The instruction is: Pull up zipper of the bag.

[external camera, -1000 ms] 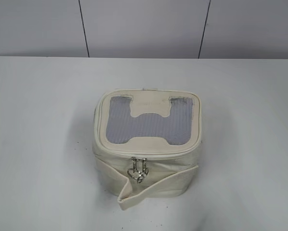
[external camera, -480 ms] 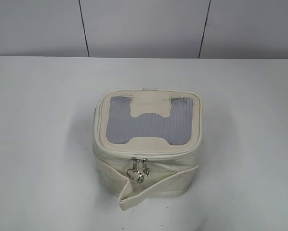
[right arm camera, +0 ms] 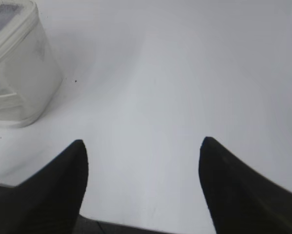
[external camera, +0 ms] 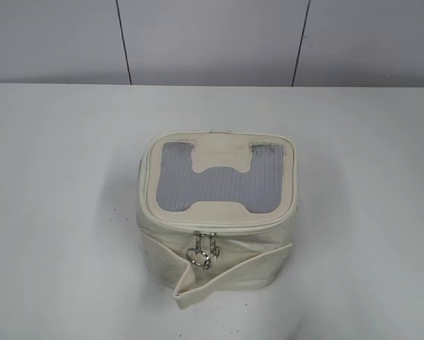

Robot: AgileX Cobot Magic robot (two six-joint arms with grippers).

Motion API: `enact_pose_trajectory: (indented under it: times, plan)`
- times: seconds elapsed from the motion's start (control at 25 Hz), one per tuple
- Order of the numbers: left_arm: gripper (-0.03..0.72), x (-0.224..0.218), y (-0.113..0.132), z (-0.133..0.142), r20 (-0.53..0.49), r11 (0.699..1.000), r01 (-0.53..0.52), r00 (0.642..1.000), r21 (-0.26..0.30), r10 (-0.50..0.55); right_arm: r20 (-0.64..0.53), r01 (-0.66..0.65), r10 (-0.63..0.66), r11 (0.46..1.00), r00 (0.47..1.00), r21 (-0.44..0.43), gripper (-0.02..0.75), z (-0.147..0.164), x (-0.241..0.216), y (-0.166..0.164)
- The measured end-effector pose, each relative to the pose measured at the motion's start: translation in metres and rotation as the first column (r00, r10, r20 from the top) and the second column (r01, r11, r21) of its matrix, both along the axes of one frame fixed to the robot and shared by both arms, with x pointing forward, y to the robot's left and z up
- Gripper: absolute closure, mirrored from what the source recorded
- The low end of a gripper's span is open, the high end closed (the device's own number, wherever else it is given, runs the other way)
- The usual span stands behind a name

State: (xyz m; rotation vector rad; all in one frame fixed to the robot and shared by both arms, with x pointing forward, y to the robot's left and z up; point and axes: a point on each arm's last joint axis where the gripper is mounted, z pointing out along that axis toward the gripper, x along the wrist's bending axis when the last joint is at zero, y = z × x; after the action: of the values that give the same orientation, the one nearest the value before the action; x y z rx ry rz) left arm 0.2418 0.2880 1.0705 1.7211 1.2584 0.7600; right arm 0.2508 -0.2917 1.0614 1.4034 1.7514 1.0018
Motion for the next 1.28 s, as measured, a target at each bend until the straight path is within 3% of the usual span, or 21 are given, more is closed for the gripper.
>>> enact_pose_trajectory:
  times: [0.44,1.28]
  plan:
    - [0.375,-0.0015,-0.0002,-0.0036,-0.016,0.997,0.041,0.999,0.069,-0.04,-0.056,-0.005,0.005,1.0,0.998,-0.009,0.184,-0.0072,-0.0011,0.0001]
    - [0.398,-0.0015,-0.0002,-0.0037,-0.017,0.996,0.038,0.999,0.075,-0.037,-0.057,-0.002,0.002,1.0,0.998,-0.009,0.184,-0.0073,-0.0011,0.0001]
